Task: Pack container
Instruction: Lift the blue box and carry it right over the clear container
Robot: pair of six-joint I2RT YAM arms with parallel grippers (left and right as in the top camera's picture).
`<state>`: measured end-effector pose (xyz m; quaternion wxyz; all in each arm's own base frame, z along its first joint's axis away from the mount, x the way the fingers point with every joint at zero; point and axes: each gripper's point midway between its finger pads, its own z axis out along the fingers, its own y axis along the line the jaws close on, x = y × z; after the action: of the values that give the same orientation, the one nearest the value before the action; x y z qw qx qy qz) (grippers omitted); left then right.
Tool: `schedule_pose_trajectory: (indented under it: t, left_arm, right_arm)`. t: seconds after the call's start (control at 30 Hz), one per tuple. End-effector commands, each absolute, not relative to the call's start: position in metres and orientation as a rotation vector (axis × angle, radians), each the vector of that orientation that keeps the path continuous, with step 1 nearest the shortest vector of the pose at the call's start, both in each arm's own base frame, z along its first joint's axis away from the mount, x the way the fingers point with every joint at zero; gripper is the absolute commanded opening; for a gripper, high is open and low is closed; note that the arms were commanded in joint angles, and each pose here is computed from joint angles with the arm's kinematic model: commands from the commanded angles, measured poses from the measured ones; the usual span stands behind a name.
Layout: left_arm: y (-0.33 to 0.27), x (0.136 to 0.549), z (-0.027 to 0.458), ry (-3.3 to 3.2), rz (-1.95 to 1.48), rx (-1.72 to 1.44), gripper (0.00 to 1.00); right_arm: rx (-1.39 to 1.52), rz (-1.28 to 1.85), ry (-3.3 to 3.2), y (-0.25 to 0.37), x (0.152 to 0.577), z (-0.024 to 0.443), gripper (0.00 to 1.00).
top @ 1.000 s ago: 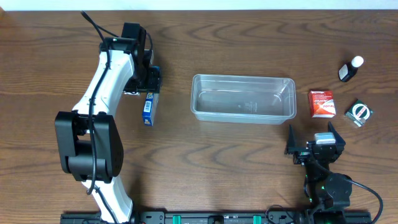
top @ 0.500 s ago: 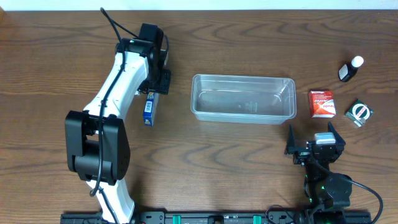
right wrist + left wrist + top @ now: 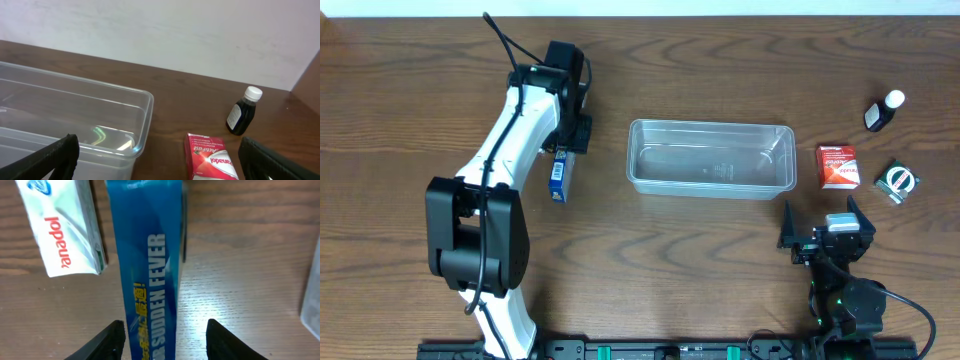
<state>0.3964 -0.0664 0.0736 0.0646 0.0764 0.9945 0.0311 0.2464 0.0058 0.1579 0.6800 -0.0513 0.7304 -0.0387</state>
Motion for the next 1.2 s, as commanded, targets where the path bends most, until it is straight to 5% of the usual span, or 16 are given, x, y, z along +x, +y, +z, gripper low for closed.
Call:
schedule_pose_trajectory:
  t: [0.0, 0.47, 0.6, 0.87, 1.17]
  left_arm:
    - [-0.059, 0.389, 0.062, 3.032, 0.147, 0.229, 0.53]
    - [-0.046, 0.393, 0.065, 3.011, 0.265, 0.222, 0.22]
    - [-0.046, 0.393, 0.066, 3.009, 0.265, 0.221, 0.06]
    - [-0.05, 0.402, 0.108, 2.897, 0.234, 0.215, 0.06]
    - [-0.104, 0.402, 0.221, 2.508, 0.183, 0.575, 0.07]
  right_arm:
    - [-0.112, -0.096, 1.64, 0.004, 0.246, 0.158, 0.99]
    - [-0.112, -0.096, 1.64, 0.004, 0.246, 0.158, 0.99]
    - [-0.112, -0.096, 1.64, 0.004, 0.246, 0.158, 0.99]
    - [-0.112, -0.096, 1.64, 0.004, 0.246, 0.158, 0.99]
    - [-0.112, -0.096, 1.64, 0.004, 0.246, 0.158, 0.99]
